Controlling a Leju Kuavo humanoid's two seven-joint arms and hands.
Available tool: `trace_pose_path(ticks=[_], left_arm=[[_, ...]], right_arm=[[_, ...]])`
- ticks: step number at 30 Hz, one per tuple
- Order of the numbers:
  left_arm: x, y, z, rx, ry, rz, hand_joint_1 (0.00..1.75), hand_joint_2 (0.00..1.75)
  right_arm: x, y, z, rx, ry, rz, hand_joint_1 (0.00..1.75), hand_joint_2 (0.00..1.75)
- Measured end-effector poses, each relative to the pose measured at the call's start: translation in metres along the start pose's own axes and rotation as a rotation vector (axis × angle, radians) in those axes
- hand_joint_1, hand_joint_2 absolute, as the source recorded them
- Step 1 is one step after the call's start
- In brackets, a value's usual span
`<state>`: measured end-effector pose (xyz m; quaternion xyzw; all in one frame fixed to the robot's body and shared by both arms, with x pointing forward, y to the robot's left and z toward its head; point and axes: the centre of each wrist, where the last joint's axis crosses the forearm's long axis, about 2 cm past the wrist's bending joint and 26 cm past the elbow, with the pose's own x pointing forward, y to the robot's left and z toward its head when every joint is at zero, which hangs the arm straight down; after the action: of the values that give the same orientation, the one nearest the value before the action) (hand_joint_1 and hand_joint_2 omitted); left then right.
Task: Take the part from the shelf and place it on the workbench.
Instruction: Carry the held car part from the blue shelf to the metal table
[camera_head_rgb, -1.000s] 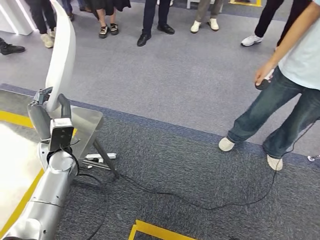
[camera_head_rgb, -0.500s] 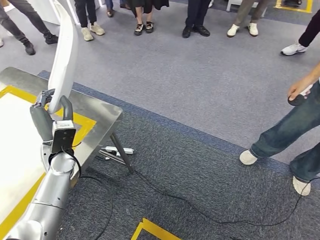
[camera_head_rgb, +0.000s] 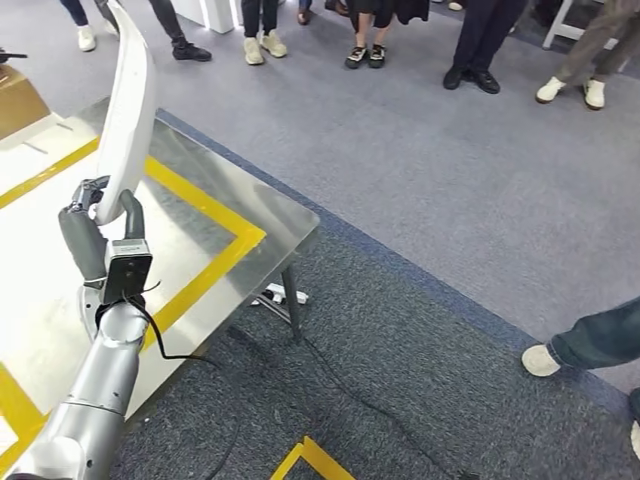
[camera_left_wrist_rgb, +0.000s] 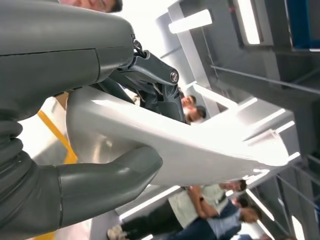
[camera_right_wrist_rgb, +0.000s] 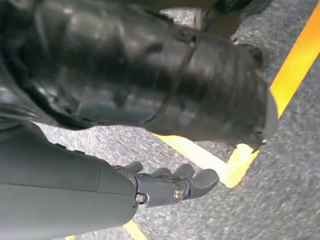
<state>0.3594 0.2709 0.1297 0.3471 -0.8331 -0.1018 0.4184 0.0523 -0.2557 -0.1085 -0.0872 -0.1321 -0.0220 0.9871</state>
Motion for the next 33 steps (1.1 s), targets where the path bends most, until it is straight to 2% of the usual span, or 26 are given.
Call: trace_pose_path(ticks=[33], left_arm=[[-0.0002,0.0002,0.0007,-0.002,0.004,-0.015,1.75,1.75]], right_arm=[[-0.0019,-0.0003,0.0002,-0.005,0.0,0.021,0.0,0.0]])
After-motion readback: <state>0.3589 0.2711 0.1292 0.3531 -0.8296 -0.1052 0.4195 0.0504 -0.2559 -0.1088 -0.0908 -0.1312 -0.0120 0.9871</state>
